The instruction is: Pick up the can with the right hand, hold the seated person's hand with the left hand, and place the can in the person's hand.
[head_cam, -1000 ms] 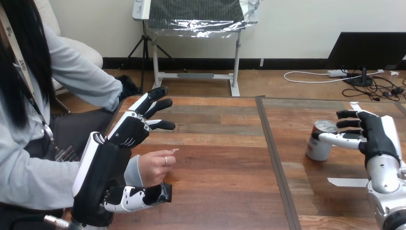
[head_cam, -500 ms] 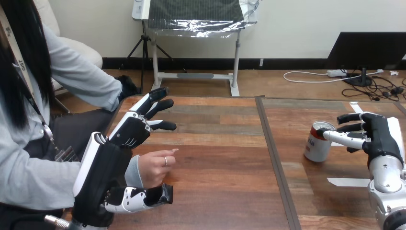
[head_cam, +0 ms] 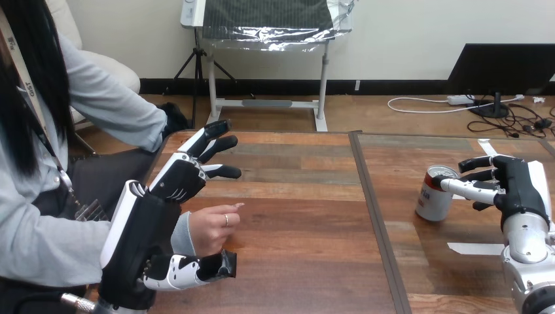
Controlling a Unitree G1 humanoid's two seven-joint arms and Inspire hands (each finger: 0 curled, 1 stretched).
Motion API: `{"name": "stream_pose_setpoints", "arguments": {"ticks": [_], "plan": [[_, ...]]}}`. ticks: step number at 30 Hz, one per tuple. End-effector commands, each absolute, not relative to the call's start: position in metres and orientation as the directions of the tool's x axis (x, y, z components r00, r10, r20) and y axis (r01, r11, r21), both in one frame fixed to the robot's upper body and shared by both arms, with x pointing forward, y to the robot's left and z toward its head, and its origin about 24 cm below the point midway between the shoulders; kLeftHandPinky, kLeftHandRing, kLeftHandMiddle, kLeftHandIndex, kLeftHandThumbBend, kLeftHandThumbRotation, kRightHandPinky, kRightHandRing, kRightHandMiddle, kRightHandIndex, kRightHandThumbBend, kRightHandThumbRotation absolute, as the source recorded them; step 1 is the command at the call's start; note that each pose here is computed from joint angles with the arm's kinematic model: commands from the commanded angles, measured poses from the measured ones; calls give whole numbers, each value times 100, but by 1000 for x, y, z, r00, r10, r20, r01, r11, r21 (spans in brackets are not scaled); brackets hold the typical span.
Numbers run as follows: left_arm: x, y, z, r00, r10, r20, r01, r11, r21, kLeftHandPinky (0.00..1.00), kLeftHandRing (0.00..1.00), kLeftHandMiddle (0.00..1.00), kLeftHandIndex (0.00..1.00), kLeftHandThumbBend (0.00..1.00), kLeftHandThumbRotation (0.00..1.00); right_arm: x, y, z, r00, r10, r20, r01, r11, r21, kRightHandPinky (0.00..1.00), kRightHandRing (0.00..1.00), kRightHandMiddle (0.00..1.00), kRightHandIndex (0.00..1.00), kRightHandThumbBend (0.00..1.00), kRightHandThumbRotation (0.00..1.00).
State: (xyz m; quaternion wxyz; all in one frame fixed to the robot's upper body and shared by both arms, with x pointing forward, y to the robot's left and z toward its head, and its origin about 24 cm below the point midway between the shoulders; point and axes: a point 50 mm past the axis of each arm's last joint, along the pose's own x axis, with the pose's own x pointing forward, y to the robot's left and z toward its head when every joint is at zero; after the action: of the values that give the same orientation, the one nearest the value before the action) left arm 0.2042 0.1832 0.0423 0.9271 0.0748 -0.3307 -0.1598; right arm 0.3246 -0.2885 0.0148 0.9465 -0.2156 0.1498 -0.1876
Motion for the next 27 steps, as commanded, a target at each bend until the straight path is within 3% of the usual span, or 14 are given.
{"name": "stream_pose_setpoints", "arguments": {"ticks": [1,27], "plan": [[215,183,60,672,-360,647,241,933,268,69,87,92,88,100,63,351,-277,48,909,-404,-101,333,852,-404,34,40,47,53,88,0],[217,183,59,678,-369,635,243,929,280,69,88,93,89,100,63,355,-275,52,914,-387,-119,306,853,-424,39,47,56,62,97,4]]}}
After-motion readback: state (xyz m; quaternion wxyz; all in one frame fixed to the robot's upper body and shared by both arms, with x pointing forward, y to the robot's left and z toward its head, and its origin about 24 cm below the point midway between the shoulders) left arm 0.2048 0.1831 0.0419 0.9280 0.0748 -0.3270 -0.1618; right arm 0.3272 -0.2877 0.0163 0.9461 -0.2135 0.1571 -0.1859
